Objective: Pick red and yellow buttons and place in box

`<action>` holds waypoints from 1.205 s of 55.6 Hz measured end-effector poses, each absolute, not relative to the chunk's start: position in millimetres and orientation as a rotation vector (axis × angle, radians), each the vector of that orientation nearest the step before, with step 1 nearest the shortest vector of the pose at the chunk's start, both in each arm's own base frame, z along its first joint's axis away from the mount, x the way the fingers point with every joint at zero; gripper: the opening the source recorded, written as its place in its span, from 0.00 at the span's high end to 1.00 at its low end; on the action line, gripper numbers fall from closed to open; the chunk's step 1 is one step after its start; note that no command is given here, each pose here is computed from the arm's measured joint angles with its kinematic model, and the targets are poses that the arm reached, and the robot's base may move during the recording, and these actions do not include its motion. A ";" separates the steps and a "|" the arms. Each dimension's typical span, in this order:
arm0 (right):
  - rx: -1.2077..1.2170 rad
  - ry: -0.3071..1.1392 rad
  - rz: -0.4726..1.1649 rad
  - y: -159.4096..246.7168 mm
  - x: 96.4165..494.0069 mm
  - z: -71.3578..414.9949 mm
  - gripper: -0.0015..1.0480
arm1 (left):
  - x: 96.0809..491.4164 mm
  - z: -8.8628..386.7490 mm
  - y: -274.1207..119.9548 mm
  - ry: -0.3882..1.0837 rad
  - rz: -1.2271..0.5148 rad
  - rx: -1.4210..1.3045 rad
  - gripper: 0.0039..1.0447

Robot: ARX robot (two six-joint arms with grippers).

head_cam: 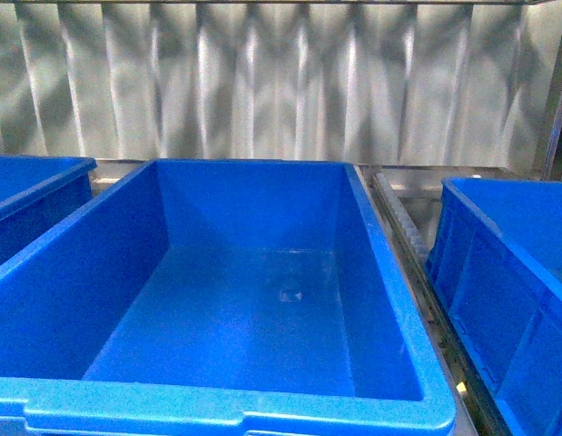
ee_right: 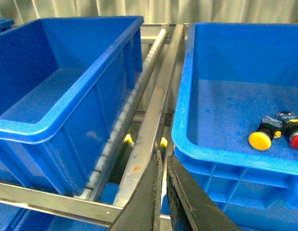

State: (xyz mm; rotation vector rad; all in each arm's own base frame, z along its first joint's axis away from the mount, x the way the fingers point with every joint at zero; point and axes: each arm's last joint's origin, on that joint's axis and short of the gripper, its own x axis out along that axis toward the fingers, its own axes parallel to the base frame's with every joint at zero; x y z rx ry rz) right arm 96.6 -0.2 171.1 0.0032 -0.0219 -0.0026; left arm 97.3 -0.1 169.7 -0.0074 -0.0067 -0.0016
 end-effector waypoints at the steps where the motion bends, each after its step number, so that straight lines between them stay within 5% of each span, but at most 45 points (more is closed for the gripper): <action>1: 0.003 -0.022 -0.003 -0.2 96.6 171.1 0.97 | 97.3 169.7 -0.1 -0.007 -0.002 -0.007 0.07; 21: 0.002 -0.019 -0.002 -0.2 96.6 170.8 0.95 | 97.3 169.7 -0.2 -0.007 -0.002 -0.007 0.07; 37: 0.003 -0.019 -0.002 -0.2 96.6 170.8 0.51 | 97.3 169.7 -0.2 -0.007 -0.002 -0.007 0.07; 49: 0.003 -0.019 -0.002 -0.2 96.6 170.8 0.05 | 97.3 169.7 -0.2 -0.007 -0.002 -0.007 0.07; 67: 0.003 -0.019 -0.002 -0.2 96.6 170.8 0.06 | 97.3 169.7 -0.1 -0.007 -0.001 -0.007 0.07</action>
